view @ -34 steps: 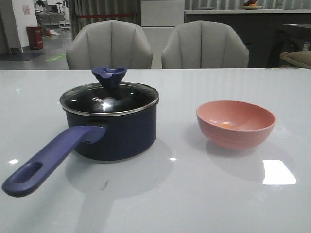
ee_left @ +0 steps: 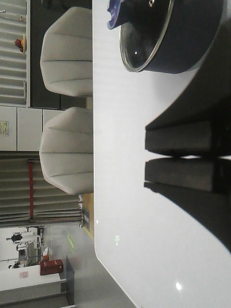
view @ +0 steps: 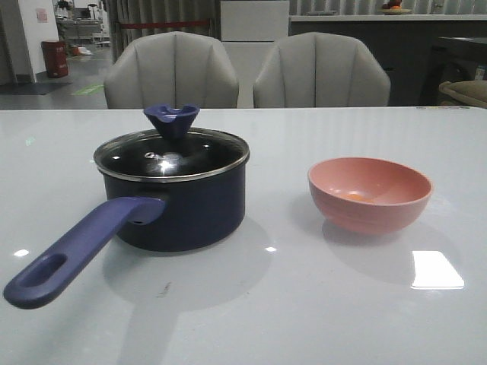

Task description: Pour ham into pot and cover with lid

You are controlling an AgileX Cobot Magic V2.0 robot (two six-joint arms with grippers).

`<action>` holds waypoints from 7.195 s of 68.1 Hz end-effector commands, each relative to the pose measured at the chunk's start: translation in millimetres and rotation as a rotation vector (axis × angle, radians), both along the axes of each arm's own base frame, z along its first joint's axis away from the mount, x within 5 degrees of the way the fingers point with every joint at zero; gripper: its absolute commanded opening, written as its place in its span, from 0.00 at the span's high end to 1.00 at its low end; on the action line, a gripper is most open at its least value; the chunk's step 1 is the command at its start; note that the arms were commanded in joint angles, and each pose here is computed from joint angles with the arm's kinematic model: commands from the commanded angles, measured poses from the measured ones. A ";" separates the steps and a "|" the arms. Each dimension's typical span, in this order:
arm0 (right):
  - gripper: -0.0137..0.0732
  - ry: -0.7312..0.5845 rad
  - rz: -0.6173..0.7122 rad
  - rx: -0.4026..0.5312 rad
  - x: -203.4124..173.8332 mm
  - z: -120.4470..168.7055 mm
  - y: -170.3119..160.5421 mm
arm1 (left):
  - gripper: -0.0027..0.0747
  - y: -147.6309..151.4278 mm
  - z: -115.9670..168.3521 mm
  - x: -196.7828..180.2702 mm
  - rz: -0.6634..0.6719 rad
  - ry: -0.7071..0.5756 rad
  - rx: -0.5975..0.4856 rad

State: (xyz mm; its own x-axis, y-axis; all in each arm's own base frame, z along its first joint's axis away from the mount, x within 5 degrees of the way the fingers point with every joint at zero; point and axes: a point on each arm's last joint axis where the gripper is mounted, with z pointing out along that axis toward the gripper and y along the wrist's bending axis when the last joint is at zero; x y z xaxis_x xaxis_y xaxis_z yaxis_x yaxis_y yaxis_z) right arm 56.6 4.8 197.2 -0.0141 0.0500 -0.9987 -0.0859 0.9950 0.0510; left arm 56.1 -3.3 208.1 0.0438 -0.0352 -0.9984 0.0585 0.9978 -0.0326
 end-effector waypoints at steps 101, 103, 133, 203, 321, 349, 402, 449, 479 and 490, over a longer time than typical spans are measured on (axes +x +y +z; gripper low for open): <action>0.67 -0.107 -0.003 -0.011 -2.1 10.4 -0.2 | 0.76 -3.2 91.1 31.0 -0.015 0.126 -0.057; 0.67 -0.107 -0.003 -0.011 -2.1 10.4 -0.2 | 0.73 -3.2 91.1 31.0 -0.015 0.126 -0.057; 0.67 -0.107 -0.003 -0.011 -2.1 10.4 -0.2 | 0.12 -5.3 102.7 45.8 -0.026 0.277 -0.048; 0.67 -0.107 -0.003 -0.011 -2.1 10.4 -0.2 | 0.12 -183.5 151.0 261.0 -0.318 0.845 0.126; 0.67 -0.108 -0.003 -0.011 -2.2 10.5 -0.2 | 0.63 -223.5 116.2 317.2 -0.219 1.141 0.130; 0.67 -0.108 -0.003 -0.011 -2.2 10.5 -0.2 | 0.63 -212.1 139.7 314.8 -0.174 1.096 0.176; 0.67 -0.108 -0.003 -0.011 -2.2 10.5 -0.2 | 0.63 -18.6 116.8 324.2 0.073 1.227 0.098; 0.67 -0.108 -0.003 -0.011 -2.2 10.5 -0.2 | 0.50 11.7 8.3 307.4 0.102 1.280 -0.027; 0.67 -0.108 -0.003 -0.011 -2.2 10.5 -0.2 | 0.28 12.4 28.5 301.0 0.104 1.229 -0.014; 0.67 -0.108 -0.003 -0.011 -2.2 10.5 -0.2 | 0.28 8.3 66.5 284.5 0.079 1.116 0.011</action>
